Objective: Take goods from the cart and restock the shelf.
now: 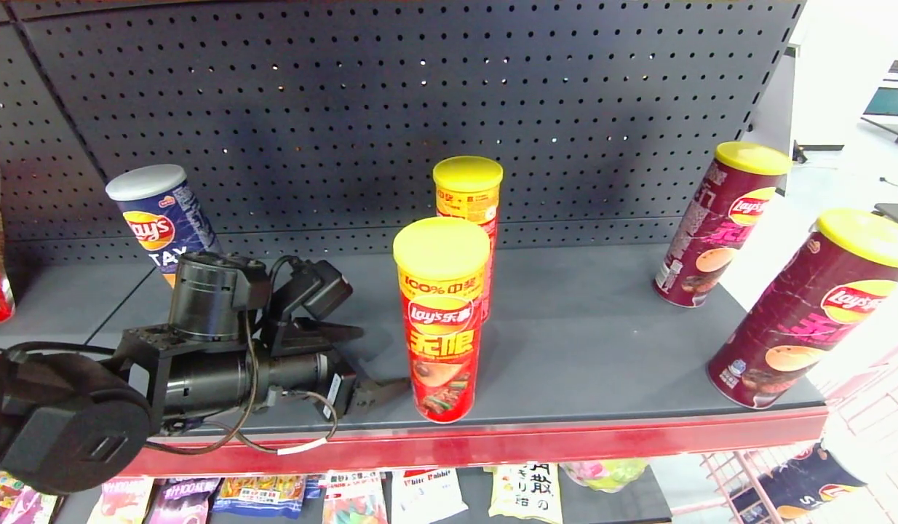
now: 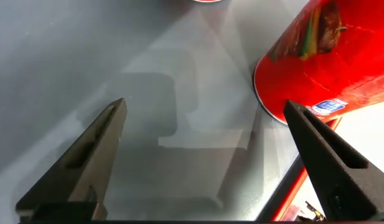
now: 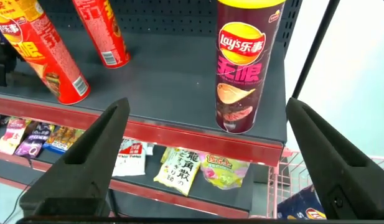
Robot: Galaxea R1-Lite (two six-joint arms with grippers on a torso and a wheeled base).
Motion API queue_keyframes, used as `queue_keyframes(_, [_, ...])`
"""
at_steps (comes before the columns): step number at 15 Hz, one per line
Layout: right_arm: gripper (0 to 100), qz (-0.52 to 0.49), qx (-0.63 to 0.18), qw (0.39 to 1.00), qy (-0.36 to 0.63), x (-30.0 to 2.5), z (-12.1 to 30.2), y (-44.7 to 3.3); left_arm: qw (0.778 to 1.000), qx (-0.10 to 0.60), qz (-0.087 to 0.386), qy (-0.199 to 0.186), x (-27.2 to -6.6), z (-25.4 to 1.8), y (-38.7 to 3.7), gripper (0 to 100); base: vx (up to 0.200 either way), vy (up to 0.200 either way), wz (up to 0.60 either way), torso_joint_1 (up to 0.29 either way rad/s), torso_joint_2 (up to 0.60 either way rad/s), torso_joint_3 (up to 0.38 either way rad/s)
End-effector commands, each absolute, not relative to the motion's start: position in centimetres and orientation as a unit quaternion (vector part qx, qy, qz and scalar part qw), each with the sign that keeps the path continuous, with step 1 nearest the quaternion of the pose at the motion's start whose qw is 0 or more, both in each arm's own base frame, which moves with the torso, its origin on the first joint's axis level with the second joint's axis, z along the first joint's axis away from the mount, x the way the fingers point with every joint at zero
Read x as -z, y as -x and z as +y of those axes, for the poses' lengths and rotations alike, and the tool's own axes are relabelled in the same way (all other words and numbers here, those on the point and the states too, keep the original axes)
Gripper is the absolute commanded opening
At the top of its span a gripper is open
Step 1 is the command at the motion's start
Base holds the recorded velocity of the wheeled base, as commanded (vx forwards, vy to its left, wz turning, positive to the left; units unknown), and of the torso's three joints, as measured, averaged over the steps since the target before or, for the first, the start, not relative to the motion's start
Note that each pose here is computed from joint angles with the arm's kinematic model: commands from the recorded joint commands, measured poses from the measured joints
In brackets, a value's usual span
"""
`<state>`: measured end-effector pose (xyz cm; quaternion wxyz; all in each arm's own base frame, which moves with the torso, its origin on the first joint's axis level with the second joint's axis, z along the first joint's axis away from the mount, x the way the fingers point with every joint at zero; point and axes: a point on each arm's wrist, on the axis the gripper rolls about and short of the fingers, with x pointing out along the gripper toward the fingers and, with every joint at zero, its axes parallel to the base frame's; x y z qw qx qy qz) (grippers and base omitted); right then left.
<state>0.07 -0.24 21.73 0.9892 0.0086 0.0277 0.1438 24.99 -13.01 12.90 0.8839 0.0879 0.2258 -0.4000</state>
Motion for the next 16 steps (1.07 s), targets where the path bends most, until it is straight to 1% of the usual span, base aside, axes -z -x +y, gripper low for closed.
queue_keyframes(1, [100,0.03,-0.144,0.989,-0.008,-21.7,-0.2,-0.1,0.884,0.4,0.226,-0.088,-12.9,-13.1,-25.2,100,0.0,0.0,0.0,0.0,0.0,0.0])
queue_keyframes(10, [100,0.032,-0.144,0.989,-0.007,-21.6,-0.2,-0.1,0.88,0.41,0.222,-0.09,-12.8,-14.3,-26.1,100,0.0,0.0,0.0,0.0,0.0,0.0])
queue_keyframes(14, [100,0.032,-0.144,0.989,-0.007,-21.6,-0.2,-0.1,0.881,0.41,0.219,-0.09,-12.9,-14.5,-26.4,100,0.0,0.0,0.0,0.0,0.0,0.0])
queue_keyframes(16, [100,0.033,-0.145,0.989,-0.007,-21.6,-0.2,-0.2,0.884,0.404,0.218,-0.089,-13.0,-14.1,-26.2,100,0.0,0.0,0.0,0.0,0.0,0.0])
